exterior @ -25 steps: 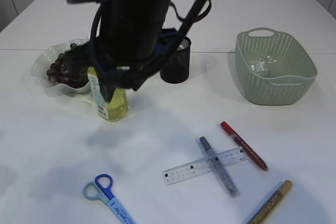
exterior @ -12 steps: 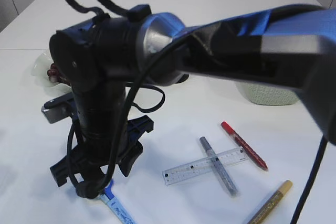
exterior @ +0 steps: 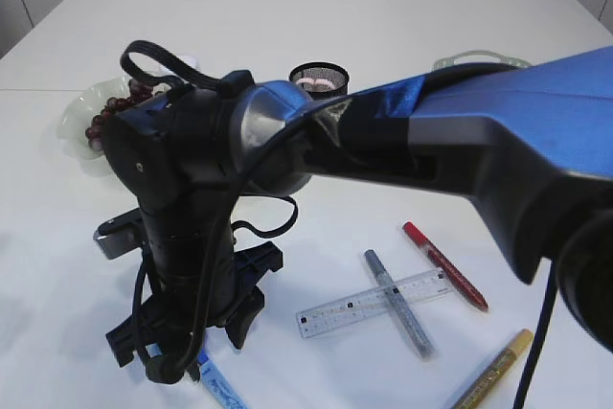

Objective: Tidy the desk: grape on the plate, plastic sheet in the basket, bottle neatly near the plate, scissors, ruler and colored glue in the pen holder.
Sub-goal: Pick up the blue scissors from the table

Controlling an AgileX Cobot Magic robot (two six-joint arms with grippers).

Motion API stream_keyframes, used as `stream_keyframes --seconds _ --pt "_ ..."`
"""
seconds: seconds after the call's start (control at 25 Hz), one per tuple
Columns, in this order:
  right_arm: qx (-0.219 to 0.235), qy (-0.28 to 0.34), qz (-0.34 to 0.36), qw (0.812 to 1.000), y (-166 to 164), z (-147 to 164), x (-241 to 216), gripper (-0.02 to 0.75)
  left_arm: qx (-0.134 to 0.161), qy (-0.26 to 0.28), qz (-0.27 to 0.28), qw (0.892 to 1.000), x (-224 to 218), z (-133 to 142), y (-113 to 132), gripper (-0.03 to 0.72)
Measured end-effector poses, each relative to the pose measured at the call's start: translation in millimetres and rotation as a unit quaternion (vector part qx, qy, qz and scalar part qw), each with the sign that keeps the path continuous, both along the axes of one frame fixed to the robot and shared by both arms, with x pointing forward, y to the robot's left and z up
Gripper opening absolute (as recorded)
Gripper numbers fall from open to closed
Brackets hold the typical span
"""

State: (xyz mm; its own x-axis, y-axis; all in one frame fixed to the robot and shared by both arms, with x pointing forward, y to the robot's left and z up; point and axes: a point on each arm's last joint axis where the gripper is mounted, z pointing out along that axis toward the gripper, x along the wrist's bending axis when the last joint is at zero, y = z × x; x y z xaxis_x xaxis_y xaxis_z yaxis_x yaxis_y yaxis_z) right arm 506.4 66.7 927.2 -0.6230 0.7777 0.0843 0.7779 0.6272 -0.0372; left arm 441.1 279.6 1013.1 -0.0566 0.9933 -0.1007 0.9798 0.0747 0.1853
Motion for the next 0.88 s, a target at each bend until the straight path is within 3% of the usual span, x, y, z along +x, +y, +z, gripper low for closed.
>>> stream_keyframes --seconds 0.88 --pt "0.029 0.000 -0.023 0.999 6.6 -4.3 1.0 0.405 -0.004 0.000 0.002 1.000 0.1 0.1 -0.7 0.527"
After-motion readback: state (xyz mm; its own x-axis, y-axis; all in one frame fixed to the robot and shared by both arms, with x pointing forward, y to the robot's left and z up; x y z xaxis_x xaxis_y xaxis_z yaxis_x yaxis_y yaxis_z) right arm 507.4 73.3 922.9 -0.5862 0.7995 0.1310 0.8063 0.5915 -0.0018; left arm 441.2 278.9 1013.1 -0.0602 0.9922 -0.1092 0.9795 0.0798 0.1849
